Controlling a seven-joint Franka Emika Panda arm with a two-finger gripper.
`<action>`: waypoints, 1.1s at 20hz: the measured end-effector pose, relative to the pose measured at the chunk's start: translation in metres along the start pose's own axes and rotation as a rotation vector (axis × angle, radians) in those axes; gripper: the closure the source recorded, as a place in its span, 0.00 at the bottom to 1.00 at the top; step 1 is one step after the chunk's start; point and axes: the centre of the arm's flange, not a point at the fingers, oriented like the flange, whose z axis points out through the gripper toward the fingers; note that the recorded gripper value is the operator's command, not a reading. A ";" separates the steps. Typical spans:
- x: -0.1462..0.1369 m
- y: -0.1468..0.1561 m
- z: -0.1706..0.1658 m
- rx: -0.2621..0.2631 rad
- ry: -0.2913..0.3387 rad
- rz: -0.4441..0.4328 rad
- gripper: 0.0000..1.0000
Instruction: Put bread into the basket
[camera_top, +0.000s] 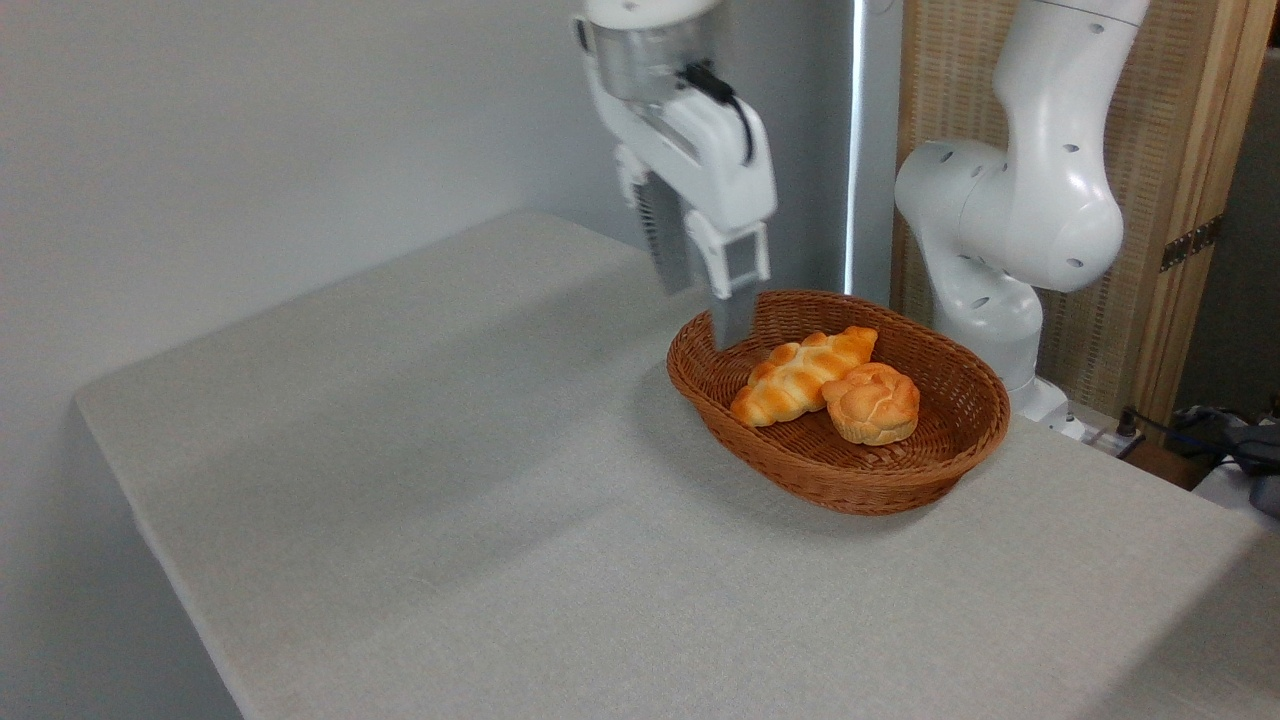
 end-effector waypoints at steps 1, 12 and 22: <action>0.013 -0.005 -0.005 0.011 -0.003 -0.017 0.00; 0.089 -0.074 -0.049 0.052 0.100 -0.143 0.00; 0.116 -0.074 -0.052 0.123 0.126 -0.202 0.00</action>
